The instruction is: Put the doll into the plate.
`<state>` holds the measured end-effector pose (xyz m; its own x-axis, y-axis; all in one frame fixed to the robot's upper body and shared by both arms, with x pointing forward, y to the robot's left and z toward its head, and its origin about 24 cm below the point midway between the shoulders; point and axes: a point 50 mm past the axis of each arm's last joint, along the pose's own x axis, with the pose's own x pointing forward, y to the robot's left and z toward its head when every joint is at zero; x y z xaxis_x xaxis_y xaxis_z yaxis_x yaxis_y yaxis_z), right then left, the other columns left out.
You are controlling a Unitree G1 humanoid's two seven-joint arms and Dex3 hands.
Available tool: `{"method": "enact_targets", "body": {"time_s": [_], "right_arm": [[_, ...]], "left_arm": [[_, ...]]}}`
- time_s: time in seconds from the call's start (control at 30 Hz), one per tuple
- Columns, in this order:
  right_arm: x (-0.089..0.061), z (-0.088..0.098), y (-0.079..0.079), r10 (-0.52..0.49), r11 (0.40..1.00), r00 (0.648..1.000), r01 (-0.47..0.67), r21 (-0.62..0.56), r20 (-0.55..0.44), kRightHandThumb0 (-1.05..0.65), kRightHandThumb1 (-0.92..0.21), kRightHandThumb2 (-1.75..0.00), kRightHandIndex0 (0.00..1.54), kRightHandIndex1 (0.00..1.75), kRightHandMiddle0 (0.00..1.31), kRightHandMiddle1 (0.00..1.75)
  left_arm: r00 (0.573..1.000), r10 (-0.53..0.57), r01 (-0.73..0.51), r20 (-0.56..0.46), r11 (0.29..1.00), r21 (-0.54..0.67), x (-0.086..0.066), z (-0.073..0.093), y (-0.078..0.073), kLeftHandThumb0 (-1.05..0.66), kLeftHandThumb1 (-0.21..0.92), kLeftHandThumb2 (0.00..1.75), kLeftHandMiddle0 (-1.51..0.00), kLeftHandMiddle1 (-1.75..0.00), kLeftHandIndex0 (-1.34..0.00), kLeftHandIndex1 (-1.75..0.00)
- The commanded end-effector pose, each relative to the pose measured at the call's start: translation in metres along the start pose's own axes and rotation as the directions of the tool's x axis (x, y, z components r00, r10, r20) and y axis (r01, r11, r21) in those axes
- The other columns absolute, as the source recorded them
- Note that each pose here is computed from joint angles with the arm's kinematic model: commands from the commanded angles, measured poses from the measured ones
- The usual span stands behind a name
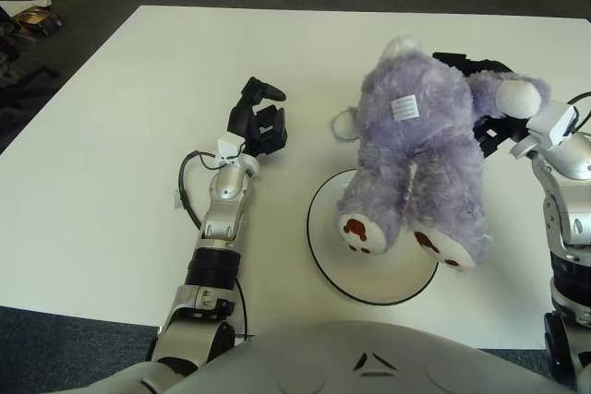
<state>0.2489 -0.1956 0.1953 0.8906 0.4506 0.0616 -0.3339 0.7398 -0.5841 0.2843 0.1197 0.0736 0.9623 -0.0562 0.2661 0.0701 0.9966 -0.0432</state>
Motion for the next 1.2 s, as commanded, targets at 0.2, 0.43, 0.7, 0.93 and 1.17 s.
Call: {"method": "enact_targets", "body": {"time_s": [0.2,0.43,0.7,0.93,1.17], "right_arm": [[-0.007,0.003,0.006,0.09,0.996,0.996,-0.09,0.01,0.03,0.25,-0.15,-1.46,1.0,1.75,1.09,1.75],[-0.014,0.002,0.016,0.122,0.993,0.99,-0.122,-0.012,0.063,-0.29,-0.36,-1.1,1.26,1.75,1.02,1.75],[-0.019,-0.004,0.024,0.189,0.978,0.982,-0.186,-0.093,0.021,-0.17,-0.24,-1.33,1.28,1.75,1.13,1.75],[-0.02,-0.006,0.026,0.228,0.95,0.973,-0.218,-0.222,0.02,-0.16,-0.17,-1.48,1.3,1.75,1.18,1.75],[-0.02,-0.007,0.031,0.229,0.948,0.973,-0.214,-0.237,0.04,-0.14,-0.16,-1.52,1.29,1.75,1.18,1.75]], "left_arm": [[0.995,0.028,-0.027,-0.097,1.0,0.009,-0.015,-0.021,0.003,-0.4,0.61,0.94,-1.04,-1.75,-0.39,-1.75],[0.995,0.02,-0.021,-0.095,1.0,-0.001,-0.015,-0.021,0.002,-0.4,0.61,0.94,-1.03,-1.75,-0.38,-1.75],[0.996,0.012,-0.013,-0.091,1.0,-0.014,-0.015,-0.021,0.001,-0.39,0.62,0.92,-1.02,-1.75,-0.38,-1.75],[0.996,0.011,-0.013,-0.09,1.0,-0.027,-0.015,-0.021,0.0,-0.39,0.62,0.92,-1.01,-1.75,-0.38,-1.75],[0.996,0.008,-0.01,-0.084,1.0,-0.024,-0.015,-0.021,0.0,-0.39,0.62,0.92,-1.0,-1.75,-0.38,-1.75]]}}
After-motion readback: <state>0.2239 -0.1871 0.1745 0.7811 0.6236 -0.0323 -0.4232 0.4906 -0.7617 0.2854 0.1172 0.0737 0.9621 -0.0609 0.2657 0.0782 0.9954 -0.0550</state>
